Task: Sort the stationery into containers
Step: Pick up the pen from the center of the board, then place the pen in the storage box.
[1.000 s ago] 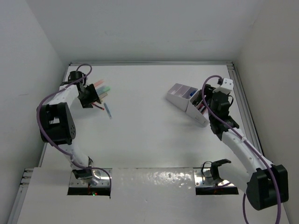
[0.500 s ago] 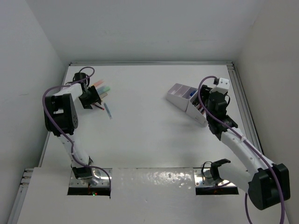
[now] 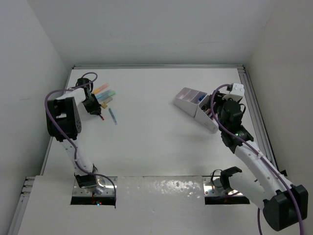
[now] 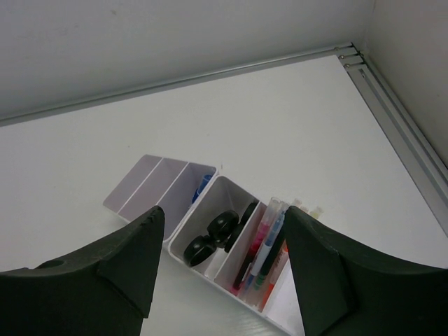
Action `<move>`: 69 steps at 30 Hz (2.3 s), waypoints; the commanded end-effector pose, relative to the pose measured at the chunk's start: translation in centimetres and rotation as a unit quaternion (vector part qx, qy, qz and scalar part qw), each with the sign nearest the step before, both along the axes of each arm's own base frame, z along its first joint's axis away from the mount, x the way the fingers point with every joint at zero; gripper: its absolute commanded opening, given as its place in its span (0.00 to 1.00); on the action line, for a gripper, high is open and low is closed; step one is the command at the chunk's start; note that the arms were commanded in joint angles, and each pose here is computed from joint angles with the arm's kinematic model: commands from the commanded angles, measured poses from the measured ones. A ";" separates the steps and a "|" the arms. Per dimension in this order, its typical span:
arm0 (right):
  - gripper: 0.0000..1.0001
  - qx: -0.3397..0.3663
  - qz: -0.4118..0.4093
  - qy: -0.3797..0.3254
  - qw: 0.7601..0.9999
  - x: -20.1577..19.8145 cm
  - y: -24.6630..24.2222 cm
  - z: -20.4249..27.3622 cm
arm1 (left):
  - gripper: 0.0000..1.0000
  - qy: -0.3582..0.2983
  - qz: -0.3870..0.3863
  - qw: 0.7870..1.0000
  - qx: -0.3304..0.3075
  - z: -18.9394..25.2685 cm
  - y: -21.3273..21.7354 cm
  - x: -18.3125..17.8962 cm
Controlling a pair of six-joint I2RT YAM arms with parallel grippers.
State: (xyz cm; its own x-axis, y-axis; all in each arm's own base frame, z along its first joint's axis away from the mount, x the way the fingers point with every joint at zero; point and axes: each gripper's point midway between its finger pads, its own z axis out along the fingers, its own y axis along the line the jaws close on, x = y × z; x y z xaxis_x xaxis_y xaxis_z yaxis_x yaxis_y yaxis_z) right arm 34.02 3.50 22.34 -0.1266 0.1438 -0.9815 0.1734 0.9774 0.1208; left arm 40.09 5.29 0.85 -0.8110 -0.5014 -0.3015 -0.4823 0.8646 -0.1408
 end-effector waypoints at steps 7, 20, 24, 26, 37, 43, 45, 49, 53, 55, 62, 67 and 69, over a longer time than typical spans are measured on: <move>0.68 -0.003 0.003 -0.040 0.999 -1.2 0.0 2.9 | 0.00 0.056 0.036 0.997 -0.023 -1.0 1.7 -5.2; 0.64 -0.007 0.170 0.048 0.984 -2.4 8.4 0.0 | 0.00 -0.154 -0.122 0.980 0.002 14.2 -1.3 -2.2; 0.65 0.057 0.260 0.008 0.964 -2.0 14.0 2.8 | 0.00 -0.262 -0.299 0.916 0.052 20.0 -8.4 -0.9; 0.64 0.079 0.295 -0.018 0.952 -1.8 16.5 4.4 | 0.00 -0.303 -0.412 0.859 0.014 21.9 -14.3 -1.7; 0.64 0.210 0.391 -0.075 0.893 -2.1 25.4 9.2 | 0.00 -0.320 -0.605 0.724 -0.082 25.3 -27.9 -8.2; 0.64 0.220 0.380 -0.049 0.897 -1.1 26.8 7.8 | 0.00 -0.321 -0.628 0.704 -0.086 25.9 -30.5 -9.3; 0.64 0.219 0.379 -0.041 0.898 -0.9 27.3 7.2 | 0.00 -0.323 -0.631 0.700 -0.090 26.2 -31.2 -9.5; 0.60 0.233 0.370 -0.039 0.898 -0.6 27.6 6.6 | 0.00 -0.328 -0.638 0.689 -0.103 27.3 -32.5 -10.2; 0.22 0.242 0.363 -0.052 0.898 -0.5 27.4 7.3 | 0.00 -0.330 -0.648 0.679 -0.104 27.7 -33.3 -10.6; 0.08 0.244 0.356 -0.054 0.900 -0.4 27.1 7.3 | 0.00 -0.329 -0.648 0.678 -0.109 27.6 -33.7 -10.7; 0.00 0.237 0.341 -0.075 0.907 -0.8 25.2 7.9 | 0.28 -0.321 -0.621 0.705 -0.117 27.6 -34.5 -9.6; 0.00 0.140 0.221 -0.059 0.963 0.7 16.2 6.4 | 1.00 -0.280 -0.562 0.771 -0.106 25.4 -31.0 -7.7; 0.00 0.099 0.169 -0.027 0.980 0.4 11.9 5.6 | 1.00 -0.273 -0.521 0.806 -0.061 24.6 -28.2 -6.6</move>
State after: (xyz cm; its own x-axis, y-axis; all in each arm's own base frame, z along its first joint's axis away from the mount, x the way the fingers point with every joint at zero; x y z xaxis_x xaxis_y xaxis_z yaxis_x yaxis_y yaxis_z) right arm 34.24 22.13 27.58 -0.2026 0.3908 -0.8979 -0.3413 0.8313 0.4388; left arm 31.60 -26.57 25.16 -0.5207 0.3869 -0.7611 0.7786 0.5810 -0.2373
